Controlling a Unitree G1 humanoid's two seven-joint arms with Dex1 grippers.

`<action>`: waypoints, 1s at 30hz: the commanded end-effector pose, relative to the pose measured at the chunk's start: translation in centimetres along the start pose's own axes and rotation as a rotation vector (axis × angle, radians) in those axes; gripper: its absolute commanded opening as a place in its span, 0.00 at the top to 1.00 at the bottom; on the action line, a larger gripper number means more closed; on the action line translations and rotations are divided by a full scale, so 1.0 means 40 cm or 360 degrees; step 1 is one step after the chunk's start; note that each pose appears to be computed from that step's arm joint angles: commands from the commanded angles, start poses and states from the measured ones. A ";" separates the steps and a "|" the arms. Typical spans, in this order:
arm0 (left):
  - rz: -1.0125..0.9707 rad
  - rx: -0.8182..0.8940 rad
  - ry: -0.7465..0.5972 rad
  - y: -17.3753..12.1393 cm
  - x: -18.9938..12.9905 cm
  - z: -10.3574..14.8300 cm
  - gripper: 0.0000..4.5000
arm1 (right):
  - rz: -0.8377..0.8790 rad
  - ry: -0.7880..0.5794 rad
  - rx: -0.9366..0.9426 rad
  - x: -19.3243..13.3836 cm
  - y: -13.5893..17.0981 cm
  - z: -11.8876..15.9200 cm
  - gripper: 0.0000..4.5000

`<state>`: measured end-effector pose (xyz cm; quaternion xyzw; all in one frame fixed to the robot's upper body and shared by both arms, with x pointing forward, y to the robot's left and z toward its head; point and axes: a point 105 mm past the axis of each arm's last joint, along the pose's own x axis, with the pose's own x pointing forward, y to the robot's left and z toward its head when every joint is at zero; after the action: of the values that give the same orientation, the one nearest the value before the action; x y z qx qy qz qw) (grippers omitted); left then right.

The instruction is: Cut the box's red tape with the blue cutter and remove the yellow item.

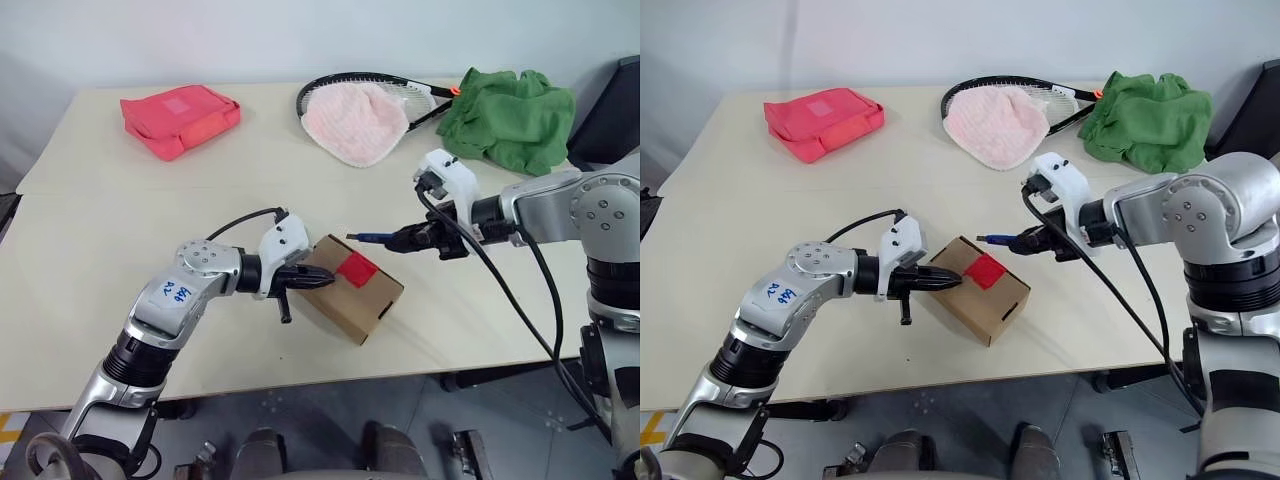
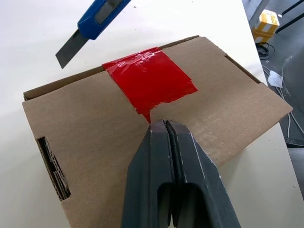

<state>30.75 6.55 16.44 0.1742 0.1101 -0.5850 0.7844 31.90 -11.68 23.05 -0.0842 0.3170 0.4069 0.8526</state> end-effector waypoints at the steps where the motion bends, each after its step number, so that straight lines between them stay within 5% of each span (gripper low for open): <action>1: -0.0020 -0.0011 0.0049 -0.008 0.003 -0.016 1.00 | 0.0015 -0.0030 -0.0062 -0.011 0.016 0.008 0.97; 30: -0.0025 -0.0013 0.0048 -0.011 0.005 -0.014 1.00 | -0.0018 0.0008 -0.0111 -0.007 0.017 -0.013 0.97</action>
<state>30.75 6.55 16.44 0.1742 0.1104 -0.5848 0.7845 31.27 -11.44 22.19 -0.1027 0.3162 0.4144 0.8472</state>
